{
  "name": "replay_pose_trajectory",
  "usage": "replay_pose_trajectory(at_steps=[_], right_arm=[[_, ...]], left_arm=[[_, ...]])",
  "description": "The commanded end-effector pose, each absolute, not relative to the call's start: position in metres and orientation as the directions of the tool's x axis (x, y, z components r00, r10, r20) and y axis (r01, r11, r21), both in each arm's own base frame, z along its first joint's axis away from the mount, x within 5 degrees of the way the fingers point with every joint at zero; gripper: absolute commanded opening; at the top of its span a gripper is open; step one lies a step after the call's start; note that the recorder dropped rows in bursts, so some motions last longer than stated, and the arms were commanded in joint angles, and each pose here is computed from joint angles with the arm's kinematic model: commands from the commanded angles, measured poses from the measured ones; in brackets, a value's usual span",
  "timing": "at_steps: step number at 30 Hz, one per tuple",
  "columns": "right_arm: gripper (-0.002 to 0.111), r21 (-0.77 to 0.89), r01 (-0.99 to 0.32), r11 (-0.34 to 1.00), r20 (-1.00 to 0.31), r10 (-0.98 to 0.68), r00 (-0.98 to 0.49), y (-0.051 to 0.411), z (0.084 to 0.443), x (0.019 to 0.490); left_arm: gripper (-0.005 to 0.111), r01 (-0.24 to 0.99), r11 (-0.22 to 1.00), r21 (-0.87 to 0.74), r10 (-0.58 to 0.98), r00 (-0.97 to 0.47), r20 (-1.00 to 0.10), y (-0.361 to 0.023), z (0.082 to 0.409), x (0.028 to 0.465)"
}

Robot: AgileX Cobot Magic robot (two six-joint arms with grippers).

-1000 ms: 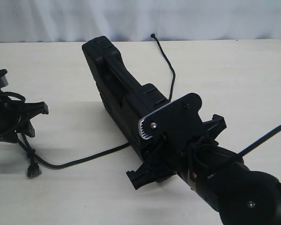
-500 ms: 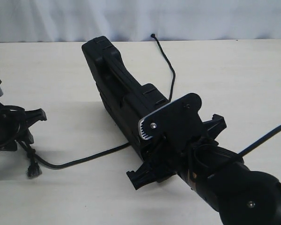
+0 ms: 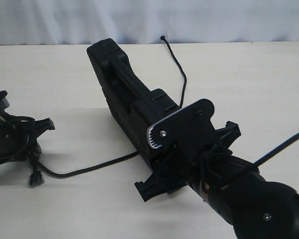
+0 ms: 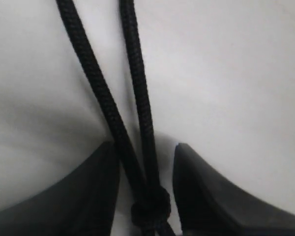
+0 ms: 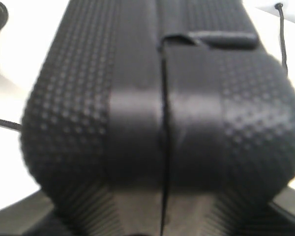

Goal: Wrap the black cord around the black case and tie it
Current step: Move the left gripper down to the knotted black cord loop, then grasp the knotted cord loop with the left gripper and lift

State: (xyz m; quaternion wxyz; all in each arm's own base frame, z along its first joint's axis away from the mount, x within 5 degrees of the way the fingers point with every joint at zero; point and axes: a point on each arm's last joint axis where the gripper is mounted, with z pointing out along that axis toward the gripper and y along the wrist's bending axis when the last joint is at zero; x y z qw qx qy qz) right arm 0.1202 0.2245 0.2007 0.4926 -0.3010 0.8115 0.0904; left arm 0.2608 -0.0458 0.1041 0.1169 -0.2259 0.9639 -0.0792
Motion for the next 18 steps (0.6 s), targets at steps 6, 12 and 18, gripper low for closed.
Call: replay_pose_trajectory(at_steps=[6,12,18], right_arm=[[0.004,-0.179,-0.552,0.814,-0.87,-0.393,-0.298,0.221,0.206,0.123],[0.004,-0.179,-0.552,0.814,-0.87,-0.393,-0.298,0.221,0.206,0.123],[0.004,-0.184,-0.543,0.819,-0.873,-0.39,-0.293,0.22,0.207,0.124]], left_arm=[[0.02,-0.375,0.907,-0.192,-0.411,-0.888,-0.208,-0.045,0.096,0.262],[0.0,-0.249,0.954,-0.168,-0.286,-0.924,-0.255,-0.045,0.098,0.264],[0.0,-0.063,0.992,-0.109,-0.096,-0.94,-0.328,-0.043,0.116,0.263]])
